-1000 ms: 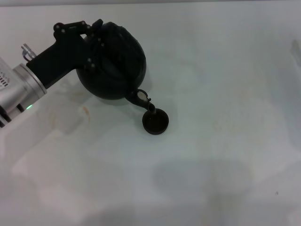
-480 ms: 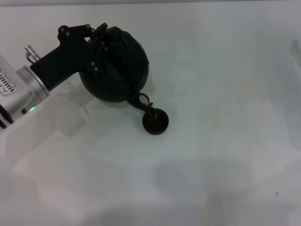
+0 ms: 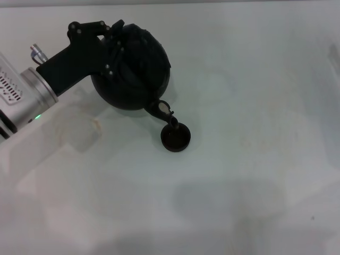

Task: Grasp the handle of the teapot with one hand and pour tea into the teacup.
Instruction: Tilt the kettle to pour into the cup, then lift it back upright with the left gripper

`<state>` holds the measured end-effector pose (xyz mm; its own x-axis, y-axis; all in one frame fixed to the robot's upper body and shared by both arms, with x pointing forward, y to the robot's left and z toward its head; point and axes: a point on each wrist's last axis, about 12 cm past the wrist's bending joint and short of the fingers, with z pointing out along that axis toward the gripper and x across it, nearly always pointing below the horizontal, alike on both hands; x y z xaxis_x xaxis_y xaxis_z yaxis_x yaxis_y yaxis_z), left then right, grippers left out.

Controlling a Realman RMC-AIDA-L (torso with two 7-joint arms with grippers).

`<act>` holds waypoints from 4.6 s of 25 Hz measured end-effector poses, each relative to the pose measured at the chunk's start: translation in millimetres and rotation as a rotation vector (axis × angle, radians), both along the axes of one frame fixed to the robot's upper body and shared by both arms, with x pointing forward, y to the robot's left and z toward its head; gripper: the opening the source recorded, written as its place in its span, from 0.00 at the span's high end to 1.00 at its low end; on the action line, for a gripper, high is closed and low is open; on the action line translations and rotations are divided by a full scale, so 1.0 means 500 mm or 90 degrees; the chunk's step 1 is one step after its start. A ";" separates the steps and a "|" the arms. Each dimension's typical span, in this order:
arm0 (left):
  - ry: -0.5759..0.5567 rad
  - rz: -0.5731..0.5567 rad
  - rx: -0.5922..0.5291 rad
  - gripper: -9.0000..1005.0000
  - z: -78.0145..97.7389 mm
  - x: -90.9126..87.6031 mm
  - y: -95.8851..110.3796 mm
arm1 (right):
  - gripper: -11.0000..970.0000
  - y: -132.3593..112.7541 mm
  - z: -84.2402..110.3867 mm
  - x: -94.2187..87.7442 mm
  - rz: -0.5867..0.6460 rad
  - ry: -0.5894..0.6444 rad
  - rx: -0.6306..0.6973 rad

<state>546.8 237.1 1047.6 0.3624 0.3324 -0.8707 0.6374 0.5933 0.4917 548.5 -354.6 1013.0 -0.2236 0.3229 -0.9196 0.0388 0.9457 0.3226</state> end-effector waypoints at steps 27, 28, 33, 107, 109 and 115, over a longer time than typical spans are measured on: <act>0.001 -0.019 0.029 0.87 -0.006 -0.003 -0.003 | 0.14 -0.001 0.001 0.001 -0.002 -0.003 0.001; -0.001 -0.018 0.029 0.87 -0.006 -0.003 -0.002 | 0.14 -0.001 0.001 0.001 -0.002 -0.003 0.001; -0.011 -0.018 0.038 0.87 -0.004 -0.001 -0.003 | 0.14 -0.001 0.002 0.001 -0.002 -0.003 0.001; -0.062 -0.049 0.103 0.88 0.023 0.034 -0.005 | 0.14 -0.002 -0.006 -0.005 -0.009 0.010 0.017; -0.062 -0.053 0.107 0.88 0.022 0.034 -0.007 | 0.14 -0.002 -0.006 -0.005 -0.009 0.010 0.017; -0.066 -0.054 0.111 0.88 0.022 0.034 -0.008 | 0.14 -0.002 -0.006 -0.005 -0.009 0.010 0.017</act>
